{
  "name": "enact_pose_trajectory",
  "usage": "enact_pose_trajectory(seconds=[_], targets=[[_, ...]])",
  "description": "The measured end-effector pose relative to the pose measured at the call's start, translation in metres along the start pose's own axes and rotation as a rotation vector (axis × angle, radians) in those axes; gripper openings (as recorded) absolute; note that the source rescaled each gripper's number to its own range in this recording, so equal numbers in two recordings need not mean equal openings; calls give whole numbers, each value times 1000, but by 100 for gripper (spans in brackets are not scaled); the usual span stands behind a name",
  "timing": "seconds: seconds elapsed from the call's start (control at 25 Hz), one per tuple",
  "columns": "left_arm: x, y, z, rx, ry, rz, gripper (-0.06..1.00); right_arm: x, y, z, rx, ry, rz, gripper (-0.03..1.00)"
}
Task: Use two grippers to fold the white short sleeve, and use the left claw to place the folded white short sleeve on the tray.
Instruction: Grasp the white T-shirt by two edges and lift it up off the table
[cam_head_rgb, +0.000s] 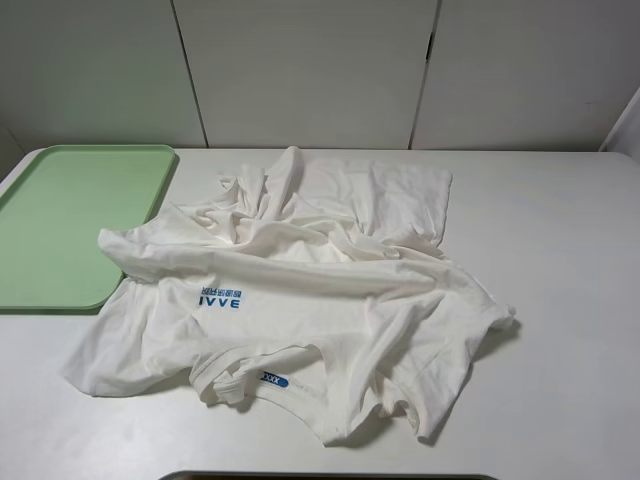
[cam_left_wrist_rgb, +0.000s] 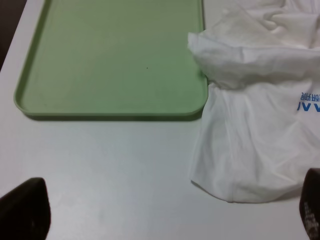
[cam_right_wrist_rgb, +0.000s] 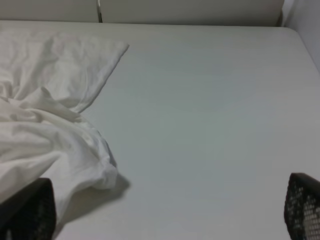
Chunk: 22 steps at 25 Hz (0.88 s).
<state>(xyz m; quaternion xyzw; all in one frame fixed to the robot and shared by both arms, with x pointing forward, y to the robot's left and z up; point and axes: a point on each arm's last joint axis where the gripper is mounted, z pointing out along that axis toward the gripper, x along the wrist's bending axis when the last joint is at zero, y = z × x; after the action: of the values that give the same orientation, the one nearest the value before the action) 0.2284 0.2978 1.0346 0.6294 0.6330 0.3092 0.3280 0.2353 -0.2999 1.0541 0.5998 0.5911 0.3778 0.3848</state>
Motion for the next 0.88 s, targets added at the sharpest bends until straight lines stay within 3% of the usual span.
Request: enact_pose_trajectory(seconds=[0.88], targets=[[0, 0, 0, 0, 5, 2, 100, 0, 0, 0, 0, 0, 0, 100]])
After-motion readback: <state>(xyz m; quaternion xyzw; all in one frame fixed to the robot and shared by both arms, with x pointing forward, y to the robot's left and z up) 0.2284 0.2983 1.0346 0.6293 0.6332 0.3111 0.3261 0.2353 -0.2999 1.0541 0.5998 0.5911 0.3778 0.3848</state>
